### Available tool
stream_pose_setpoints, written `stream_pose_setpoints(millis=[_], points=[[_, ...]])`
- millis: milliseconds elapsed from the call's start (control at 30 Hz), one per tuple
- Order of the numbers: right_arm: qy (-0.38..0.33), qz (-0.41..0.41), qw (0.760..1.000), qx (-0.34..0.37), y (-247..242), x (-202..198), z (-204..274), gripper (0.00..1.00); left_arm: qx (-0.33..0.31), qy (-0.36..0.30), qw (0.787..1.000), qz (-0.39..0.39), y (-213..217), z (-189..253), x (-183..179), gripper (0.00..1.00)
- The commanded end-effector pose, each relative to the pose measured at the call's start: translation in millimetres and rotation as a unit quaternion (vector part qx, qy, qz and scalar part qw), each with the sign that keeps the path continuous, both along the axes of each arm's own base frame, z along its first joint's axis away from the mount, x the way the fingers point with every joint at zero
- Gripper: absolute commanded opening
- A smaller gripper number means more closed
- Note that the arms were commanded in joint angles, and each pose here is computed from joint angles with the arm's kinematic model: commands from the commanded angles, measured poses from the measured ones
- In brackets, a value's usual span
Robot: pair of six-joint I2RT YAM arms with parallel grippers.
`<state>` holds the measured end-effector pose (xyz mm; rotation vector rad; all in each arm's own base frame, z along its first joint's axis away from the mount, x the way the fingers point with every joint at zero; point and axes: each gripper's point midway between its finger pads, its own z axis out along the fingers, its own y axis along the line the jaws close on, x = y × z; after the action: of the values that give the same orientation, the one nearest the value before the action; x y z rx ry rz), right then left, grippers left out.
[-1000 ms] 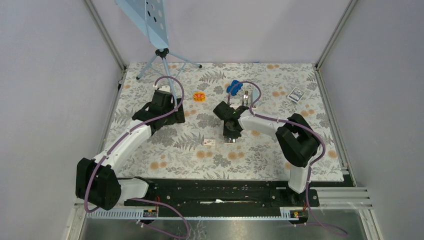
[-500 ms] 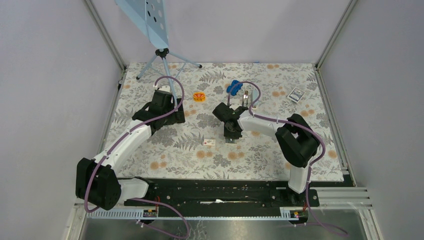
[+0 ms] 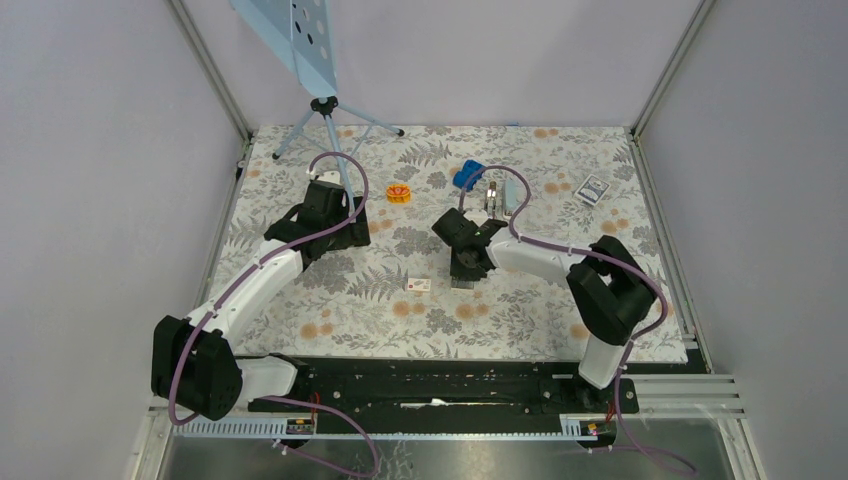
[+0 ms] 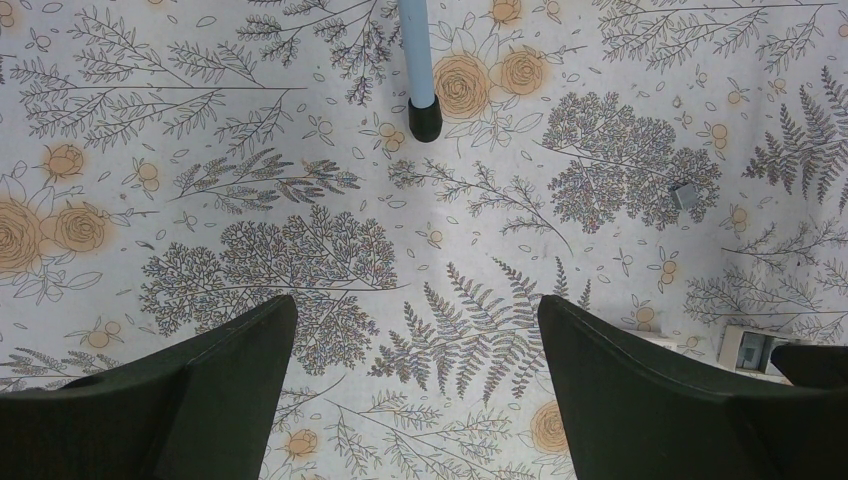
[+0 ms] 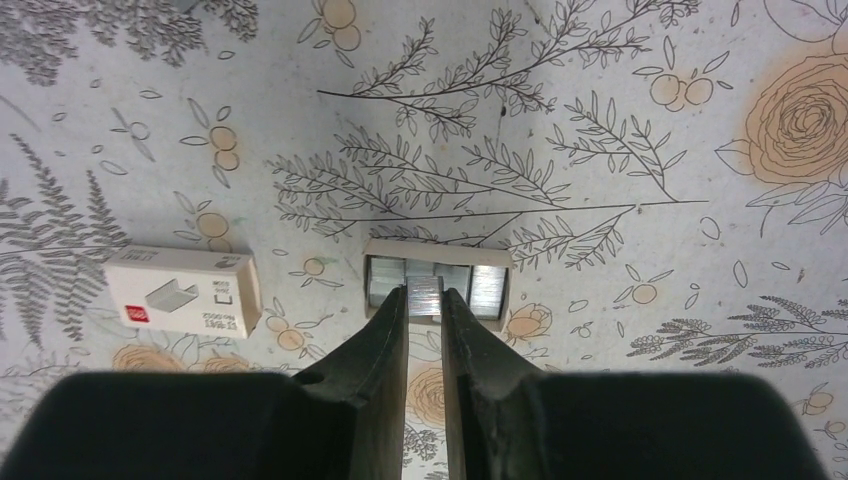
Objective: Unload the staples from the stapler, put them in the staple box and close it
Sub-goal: Place the staple in the staple box.
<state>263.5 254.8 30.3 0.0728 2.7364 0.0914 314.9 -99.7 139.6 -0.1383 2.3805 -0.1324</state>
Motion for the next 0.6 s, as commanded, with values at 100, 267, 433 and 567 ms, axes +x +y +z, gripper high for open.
stream_pose_setpoints(millis=[100, 267, 433, 567], points=[[-0.027, -0.002, 0.999, 0.043, 13, 1, 22, 0.17, -0.011, -0.018, 1.000, 0.001, -3, 10, 9, 0.95], [-0.001, -0.002, 0.999, 0.040, 15, -6, 7, 0.17, -0.012, -0.018, 1.000, 0.000, -3, 10, 9, 0.95], [0.012, -0.006, 0.999, 0.033, 13, -10, -5, 0.17, -0.010, -0.018, 1.000, 0.001, -2, 10, 8, 0.95], [0.012, -0.009, 1.000, 0.024, 10, -10, -11, 0.17, -0.011, -0.017, 1.000, 0.000, -3, 9, 8, 0.95]])
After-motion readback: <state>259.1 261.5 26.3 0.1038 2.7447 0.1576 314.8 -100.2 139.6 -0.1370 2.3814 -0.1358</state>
